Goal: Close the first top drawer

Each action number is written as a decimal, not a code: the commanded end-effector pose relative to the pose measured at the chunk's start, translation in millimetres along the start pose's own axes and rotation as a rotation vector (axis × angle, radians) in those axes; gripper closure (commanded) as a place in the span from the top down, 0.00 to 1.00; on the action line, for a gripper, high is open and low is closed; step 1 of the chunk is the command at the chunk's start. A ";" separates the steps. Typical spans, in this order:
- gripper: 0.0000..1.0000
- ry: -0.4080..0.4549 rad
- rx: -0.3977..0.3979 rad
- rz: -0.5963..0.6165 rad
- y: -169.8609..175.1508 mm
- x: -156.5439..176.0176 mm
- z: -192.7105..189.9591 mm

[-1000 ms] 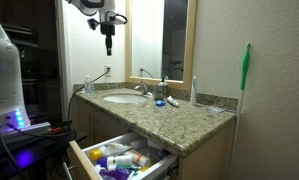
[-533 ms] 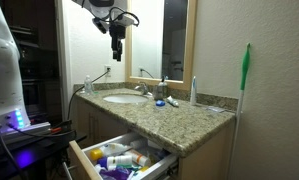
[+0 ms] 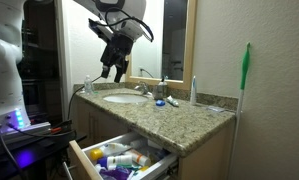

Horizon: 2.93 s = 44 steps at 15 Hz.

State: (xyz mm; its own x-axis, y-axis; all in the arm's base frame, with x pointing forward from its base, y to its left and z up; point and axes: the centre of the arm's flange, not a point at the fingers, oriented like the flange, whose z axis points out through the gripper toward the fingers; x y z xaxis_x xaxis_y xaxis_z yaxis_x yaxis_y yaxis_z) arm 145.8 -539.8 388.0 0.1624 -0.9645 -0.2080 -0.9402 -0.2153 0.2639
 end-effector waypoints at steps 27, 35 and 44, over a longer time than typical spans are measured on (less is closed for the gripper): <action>1.00 -0.027 0.156 0.131 215.6 66.9 197.6; 1.00 0.018 0.022 0.216 161.9 61.1 259.6; 1.00 0.003 -0.001 0.209 177.6 60.3 230.6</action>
State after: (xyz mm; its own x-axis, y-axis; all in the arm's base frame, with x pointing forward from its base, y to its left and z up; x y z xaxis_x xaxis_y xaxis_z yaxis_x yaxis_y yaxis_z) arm -71.4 -603.3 186.7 -0.0466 -0.9926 -0.1122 -0.9558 0.0116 0.2937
